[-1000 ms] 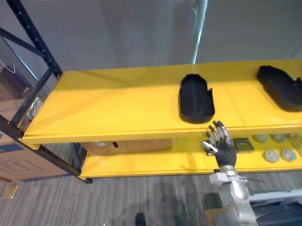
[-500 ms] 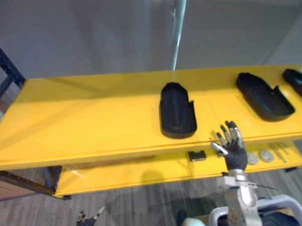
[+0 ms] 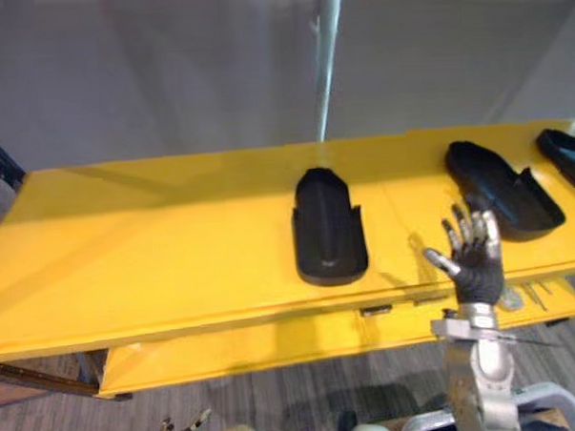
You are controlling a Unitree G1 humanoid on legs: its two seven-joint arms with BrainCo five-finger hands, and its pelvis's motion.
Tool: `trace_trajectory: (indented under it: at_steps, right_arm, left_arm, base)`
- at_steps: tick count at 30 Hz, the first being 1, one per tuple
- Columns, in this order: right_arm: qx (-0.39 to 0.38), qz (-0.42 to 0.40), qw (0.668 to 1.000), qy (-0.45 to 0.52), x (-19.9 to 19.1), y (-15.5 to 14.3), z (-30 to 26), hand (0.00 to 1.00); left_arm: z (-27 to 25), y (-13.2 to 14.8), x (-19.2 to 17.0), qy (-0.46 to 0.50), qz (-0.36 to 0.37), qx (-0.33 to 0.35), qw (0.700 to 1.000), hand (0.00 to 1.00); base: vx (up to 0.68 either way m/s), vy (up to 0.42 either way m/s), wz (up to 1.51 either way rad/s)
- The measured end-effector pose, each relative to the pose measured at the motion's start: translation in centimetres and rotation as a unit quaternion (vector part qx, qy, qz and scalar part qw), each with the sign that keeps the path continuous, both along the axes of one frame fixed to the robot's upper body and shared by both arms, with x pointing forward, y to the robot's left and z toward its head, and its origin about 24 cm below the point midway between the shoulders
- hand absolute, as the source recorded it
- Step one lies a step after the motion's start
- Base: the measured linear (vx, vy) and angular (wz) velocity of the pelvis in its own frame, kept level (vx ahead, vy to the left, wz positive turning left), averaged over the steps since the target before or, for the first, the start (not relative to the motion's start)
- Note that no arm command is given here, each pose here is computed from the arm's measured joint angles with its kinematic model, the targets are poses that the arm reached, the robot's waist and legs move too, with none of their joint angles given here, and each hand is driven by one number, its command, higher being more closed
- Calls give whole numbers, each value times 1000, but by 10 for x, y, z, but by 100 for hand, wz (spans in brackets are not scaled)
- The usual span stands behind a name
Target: Walk over and take plastic housings, then place them on the shelf
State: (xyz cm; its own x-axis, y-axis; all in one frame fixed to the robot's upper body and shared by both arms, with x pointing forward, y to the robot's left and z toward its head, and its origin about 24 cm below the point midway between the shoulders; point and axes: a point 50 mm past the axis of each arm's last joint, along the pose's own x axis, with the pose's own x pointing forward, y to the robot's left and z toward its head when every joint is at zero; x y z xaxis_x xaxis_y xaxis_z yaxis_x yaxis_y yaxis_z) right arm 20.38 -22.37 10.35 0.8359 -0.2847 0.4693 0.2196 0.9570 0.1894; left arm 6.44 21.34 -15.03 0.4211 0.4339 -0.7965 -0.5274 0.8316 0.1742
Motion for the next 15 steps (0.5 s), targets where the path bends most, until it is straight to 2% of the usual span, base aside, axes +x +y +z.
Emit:
trace_trajectory:
  at_steps: [4,8,9,15]
  right_arm:
    - [9,-73,997,-10,-5,-12,3,0]
    - [-8,-72,993,-97,-16,-8,34,0]
    - [-6,-54,993,-108,-13,-9,42,0]
    - [-6,-52,993,-107,-13,-9,42,0]
  left_arm:
    - [-1,-2,3,5,-5,-4,1000,0]
    - [-3,10,-6,30,-5,7,1000,0]
    - [-7,11,-5,46,-38,-5,998,0]
    - [-8,11,-6,47,-37,-5,998,0]
  base:
    - [14,59,-8]
    - [15,68,-19]
    - [39,32,-9]
    - [0,0,2]
